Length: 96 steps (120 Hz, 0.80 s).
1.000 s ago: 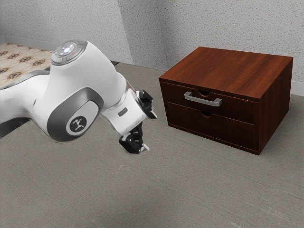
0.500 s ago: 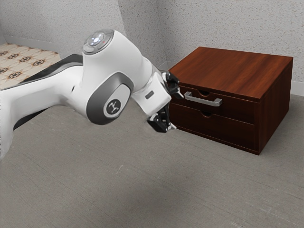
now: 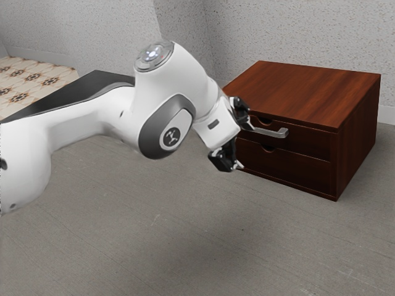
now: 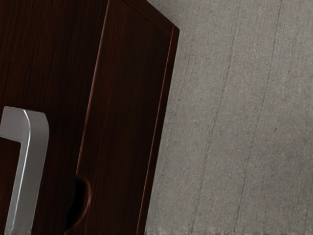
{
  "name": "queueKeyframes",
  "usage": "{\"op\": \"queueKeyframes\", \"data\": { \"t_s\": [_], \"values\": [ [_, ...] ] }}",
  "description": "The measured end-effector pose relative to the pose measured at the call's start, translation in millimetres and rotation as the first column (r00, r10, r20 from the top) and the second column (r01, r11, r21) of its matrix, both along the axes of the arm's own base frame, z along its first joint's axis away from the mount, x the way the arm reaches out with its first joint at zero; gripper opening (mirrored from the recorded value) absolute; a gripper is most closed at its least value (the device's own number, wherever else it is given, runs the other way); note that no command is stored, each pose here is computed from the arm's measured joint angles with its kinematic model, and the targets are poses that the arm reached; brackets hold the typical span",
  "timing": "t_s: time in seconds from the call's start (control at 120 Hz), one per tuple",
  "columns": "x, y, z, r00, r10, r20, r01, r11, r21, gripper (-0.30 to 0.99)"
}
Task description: Pull the drawer handle with one arm to open the drawer
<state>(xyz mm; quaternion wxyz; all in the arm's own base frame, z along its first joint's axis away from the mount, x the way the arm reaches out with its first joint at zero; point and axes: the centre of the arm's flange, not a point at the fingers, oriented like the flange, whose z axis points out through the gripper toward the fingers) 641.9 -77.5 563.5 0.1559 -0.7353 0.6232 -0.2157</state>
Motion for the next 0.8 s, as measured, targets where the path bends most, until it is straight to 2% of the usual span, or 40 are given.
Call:
{"op": "queueKeyframes", "data": {
  "t_s": [0.2,0.467,0.8],
  "values": [
    [16.6,1.3,-1.3,1.000,-0.004,-0.002,0.004,1.000,0.003,0.69],
    [32.6,5.0,-19.4,0.999,-0.004,-0.035,0.004,1.000,0.008,0.69],
    [55.9,16.9,-19.0,1.000,0.007,-0.017,-0.007,1.000,0.009,0.69]
  ]
}}
